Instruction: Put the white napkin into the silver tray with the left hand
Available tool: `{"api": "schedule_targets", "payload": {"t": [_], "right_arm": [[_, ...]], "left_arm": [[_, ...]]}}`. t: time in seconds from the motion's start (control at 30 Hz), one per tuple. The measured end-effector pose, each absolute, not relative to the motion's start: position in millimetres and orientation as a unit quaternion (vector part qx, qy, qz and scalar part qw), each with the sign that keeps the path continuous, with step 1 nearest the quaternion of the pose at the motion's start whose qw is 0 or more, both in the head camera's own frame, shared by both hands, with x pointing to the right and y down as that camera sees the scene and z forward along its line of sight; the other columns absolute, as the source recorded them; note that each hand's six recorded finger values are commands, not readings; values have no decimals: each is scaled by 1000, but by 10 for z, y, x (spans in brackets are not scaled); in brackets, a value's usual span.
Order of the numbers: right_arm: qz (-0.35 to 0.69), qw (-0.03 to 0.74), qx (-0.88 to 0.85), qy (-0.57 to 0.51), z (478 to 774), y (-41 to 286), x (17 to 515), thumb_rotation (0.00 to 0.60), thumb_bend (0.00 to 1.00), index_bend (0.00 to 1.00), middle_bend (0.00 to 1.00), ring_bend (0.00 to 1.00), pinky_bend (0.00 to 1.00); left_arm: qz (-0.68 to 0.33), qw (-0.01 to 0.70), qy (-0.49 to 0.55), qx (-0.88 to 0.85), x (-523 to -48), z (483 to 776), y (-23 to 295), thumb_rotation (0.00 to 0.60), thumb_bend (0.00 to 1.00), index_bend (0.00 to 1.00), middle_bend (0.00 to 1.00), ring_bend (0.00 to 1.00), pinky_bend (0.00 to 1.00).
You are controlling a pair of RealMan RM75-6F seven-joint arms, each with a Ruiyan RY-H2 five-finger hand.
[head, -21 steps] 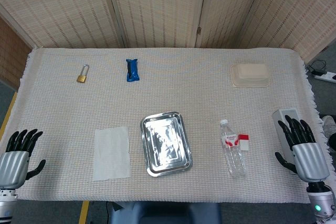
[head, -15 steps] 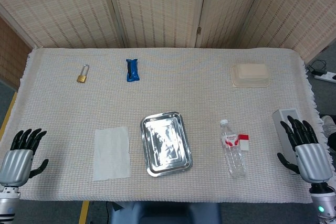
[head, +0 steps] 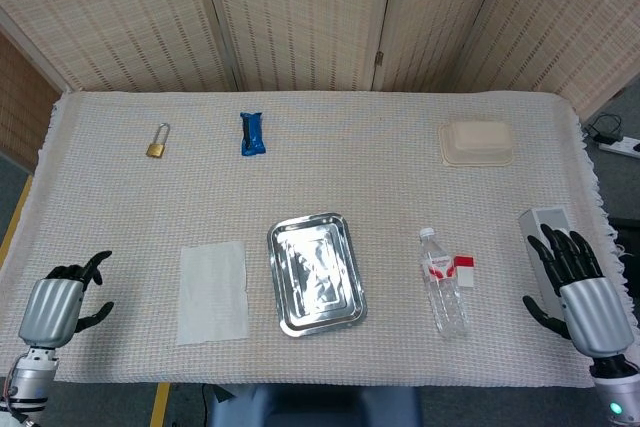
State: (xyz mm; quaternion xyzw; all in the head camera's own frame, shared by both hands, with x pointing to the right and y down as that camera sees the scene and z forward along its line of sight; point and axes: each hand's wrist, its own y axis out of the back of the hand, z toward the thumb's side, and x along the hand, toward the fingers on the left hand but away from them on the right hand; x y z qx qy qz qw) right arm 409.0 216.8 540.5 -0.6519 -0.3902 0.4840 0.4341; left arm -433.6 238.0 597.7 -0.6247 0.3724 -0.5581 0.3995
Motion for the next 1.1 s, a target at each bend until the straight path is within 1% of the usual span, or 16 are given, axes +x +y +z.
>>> {"api": "schedule_targets", "payload": {"t": [0.03,0.1,0.17,0.27,0.33,0.57,0.8,0.93,1.1], "right_arm": [[484,435,-652,-390,5423,2162,4082,600,317,0,0,0,0],[484,431,-655,-389,5471,2143,4079,600,317,0,0,0,0],[485,425,-661,-383,5522,2135,4069,600,317,0,0,0,0],[477,411,-678,-380,5562,2144,4032,600,317,0,0,0,0],[473,403,-687,-377,5575,2158,4009,600,317,0,0,0,0],[466,406,-685,-386,5491,2151,4016,600,317,0,0,0,0],[459,403,-687,-393,5447,2132,4033,600,317,0,0,0,0],[450,408,-687,-398,5387,2139,4025,600,317,0,0,0,0],[451,405,-688,-399,5380,2147,4031,600,317,0,0,0,0]], "left_arm": [[-555,404,373,-624,-4318,6000,2380,600,169,390,999,934,905],[-549,403,372,-631,-4270,6073,2404,600,167,403,1000,987,972],[-546,387,370,-644,-4235,6133,2424,600,167,424,1000,1000,999],[-530,352,372,-676,-4118,6229,2440,600,169,470,1000,1000,1000],[-517,346,373,-688,-4054,6287,2446,600,169,490,1000,1000,1000],[-491,373,356,-702,-4055,6585,2484,600,164,528,1000,1000,1000],[-459,409,326,-718,-3940,6885,2612,600,168,519,1000,1000,1000],[-450,415,308,-729,-3850,7038,2697,600,168,531,1000,1000,1000],[-436,406,309,-741,-3759,7134,2746,600,168,536,1000,1000,1000]]}}
